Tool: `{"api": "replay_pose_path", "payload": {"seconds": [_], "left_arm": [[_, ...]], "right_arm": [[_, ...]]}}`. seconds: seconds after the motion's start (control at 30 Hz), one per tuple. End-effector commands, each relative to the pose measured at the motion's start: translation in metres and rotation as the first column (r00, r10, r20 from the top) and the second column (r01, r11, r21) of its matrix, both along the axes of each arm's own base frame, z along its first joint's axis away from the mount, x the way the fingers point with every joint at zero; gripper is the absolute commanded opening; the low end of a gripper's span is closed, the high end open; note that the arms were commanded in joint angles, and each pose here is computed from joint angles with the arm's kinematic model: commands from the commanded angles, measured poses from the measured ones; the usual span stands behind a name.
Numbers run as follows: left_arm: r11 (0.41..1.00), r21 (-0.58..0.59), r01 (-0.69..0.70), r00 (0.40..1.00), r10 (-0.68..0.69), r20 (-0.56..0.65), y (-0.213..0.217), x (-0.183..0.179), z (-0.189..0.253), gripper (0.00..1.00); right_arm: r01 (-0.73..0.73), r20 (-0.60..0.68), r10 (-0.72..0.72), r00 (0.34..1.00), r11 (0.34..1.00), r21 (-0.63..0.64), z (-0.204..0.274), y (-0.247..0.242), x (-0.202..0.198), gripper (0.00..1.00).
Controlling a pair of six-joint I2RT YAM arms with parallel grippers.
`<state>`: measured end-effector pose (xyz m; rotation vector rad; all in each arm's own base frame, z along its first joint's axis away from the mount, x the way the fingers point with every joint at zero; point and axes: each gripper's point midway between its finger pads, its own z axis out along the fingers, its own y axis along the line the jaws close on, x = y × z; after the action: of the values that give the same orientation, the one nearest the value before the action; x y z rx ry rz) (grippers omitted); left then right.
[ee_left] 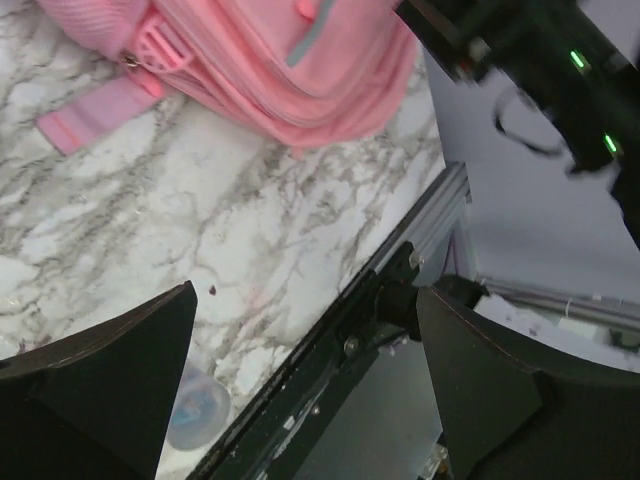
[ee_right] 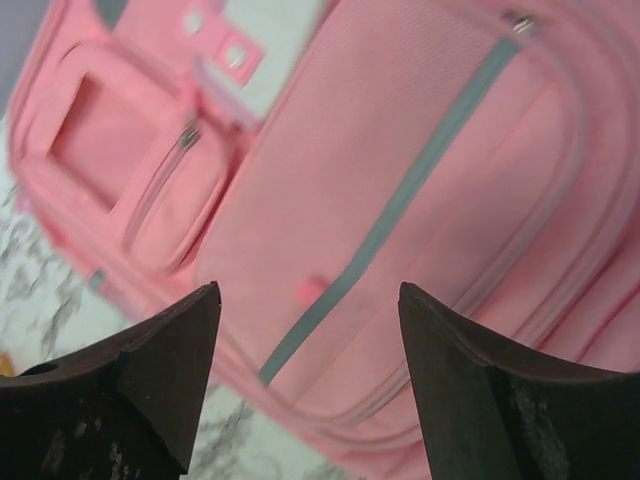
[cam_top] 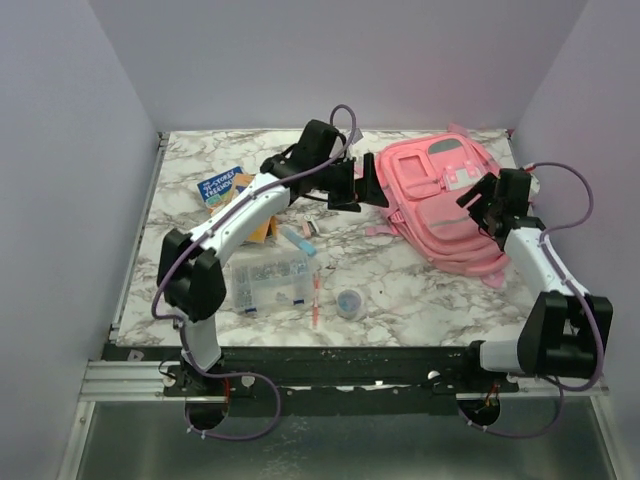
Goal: Pack the student bag
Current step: Adjust the student bag at the center of the board.
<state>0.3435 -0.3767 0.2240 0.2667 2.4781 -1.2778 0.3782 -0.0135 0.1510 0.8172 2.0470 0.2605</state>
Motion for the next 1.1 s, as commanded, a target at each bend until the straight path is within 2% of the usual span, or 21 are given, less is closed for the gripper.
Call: {"api": "replay_pose_path", "payload": {"seconds": [0.0,0.13,0.23,0.37,0.43,0.53,0.6,0.73,0.83,0.9,0.97,1.07], "left_arm": [[0.997,0.029,0.075,0.976,-0.079,0.201,0.023,-0.049,0.054,0.94],[0.992,0.085,0.090,0.949,-0.111,0.295,0.044,-0.067,0.068,0.95],[0.989,0.118,0.093,0.940,-0.126,0.317,0.051,-0.075,0.066,0.95],[0.979,0.159,0.124,0.932,-0.170,0.321,0.050,-0.087,0.055,0.94],[0.973,0.181,0.141,0.923,-0.195,0.331,0.049,-0.093,0.055,0.93],[0.967,0.223,0.123,0.910,-0.200,0.364,0.051,-0.094,0.054,0.93],[0.961,0.257,0.103,0.904,-0.198,0.379,0.055,-0.092,0.052,0.93],[0.953,0.291,0.082,0.902,-0.195,0.385,0.057,-0.089,0.047,0.93],[0.952,0.295,0.084,0.908,-0.194,0.370,0.055,-0.088,0.042,0.93],[0.949,0.304,0.081,0.912,-0.194,0.362,0.055,-0.087,0.038,0.93],[0.946,0.318,0.066,0.913,-0.186,0.362,0.056,-0.083,0.034,0.93],[0.940,0.336,0.058,0.918,-0.182,0.351,0.055,-0.079,0.026,0.94]], "right_arm": [[0.216,-0.112,-0.223,0.968,0.974,-0.064,-0.025,-0.072,0.003,0.76],[0.293,-0.159,-0.302,0.940,0.953,-0.081,-0.041,-0.105,-0.004,0.76],[0.234,-0.164,-0.241,0.957,0.970,-0.062,-0.051,-0.098,0.002,0.72],[0.180,-0.229,-0.181,0.956,0.983,-0.026,-0.069,-0.088,0.001,0.54],[0.139,-0.209,-0.133,0.969,0.990,0.014,-0.073,-0.077,0.001,0.45],[0.041,-0.156,-0.018,0.988,0.989,0.145,-0.075,-0.042,0.000,0.30],[-0.015,-0.143,0.052,0.988,0.967,0.253,-0.080,-0.013,-0.008,0.28],[-0.169,-0.072,0.215,0.974,0.900,0.402,-0.071,0.072,-0.017,0.28],[-0.334,0.000,0.377,0.926,0.821,0.464,-0.056,0.158,-0.029,0.30],[-0.395,0.026,0.434,0.901,0.793,0.464,-0.048,0.188,-0.038,0.33],[-0.414,0.039,0.445,0.895,0.794,0.446,-0.041,0.191,-0.040,0.39],[-0.361,-0.012,0.378,0.926,0.893,0.268,-0.034,0.160,-0.030,0.53]]}}
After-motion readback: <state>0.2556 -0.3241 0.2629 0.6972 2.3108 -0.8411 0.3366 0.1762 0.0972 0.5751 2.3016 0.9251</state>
